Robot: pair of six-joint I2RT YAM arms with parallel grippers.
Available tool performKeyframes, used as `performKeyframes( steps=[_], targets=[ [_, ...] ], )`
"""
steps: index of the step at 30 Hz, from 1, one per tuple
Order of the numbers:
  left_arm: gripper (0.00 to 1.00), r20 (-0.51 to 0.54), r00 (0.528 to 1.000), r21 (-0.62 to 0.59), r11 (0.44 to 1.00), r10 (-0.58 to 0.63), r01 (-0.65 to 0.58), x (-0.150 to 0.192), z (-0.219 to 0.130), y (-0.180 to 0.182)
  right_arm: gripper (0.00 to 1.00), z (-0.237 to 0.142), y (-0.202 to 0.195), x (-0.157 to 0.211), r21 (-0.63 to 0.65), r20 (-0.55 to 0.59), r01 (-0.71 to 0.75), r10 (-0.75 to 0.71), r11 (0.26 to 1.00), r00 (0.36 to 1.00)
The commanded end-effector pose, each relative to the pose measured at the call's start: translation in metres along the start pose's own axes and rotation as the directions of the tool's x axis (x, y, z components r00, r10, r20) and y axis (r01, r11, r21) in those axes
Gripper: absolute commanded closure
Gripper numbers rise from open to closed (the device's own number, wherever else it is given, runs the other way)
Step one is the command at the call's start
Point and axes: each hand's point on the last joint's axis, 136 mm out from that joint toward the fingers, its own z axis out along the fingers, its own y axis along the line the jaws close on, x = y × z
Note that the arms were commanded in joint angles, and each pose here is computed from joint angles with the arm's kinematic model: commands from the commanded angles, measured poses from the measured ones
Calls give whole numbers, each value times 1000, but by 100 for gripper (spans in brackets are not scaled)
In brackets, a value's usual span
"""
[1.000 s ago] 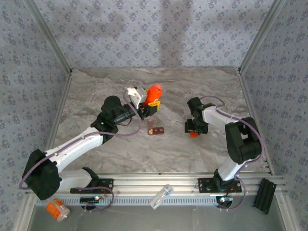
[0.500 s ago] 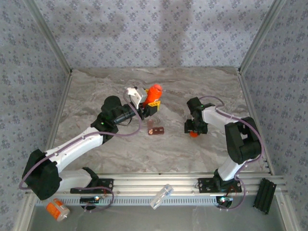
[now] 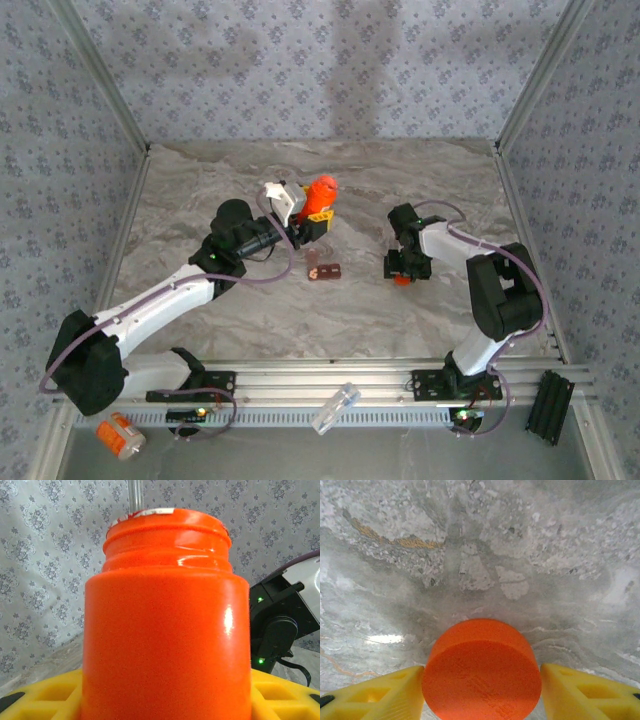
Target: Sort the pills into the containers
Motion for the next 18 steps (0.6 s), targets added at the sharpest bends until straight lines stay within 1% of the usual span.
performKeyframes(
  steps=[1,11,15,18],
  targets=[
    [100,70,997,32,999,20,-22,-27,-6,-10,37,2,-3,8,18,-17,13,-12,1000,1000],
    [100,62,998,36,999,20,-23,-25,-5,-12,41,-3,-1,5,5,-4,10,-10,1000,1000],
    [100,60,998,37,999,21,-23,-25,-5,-13,34,-4,0,3,4,-2,15,-15,1000,1000],
    [100,57,998,37,999,20,-22,-24,-4,-13,34,-5,1,1,3,1,18,-18,1000,1000]
  ],
)
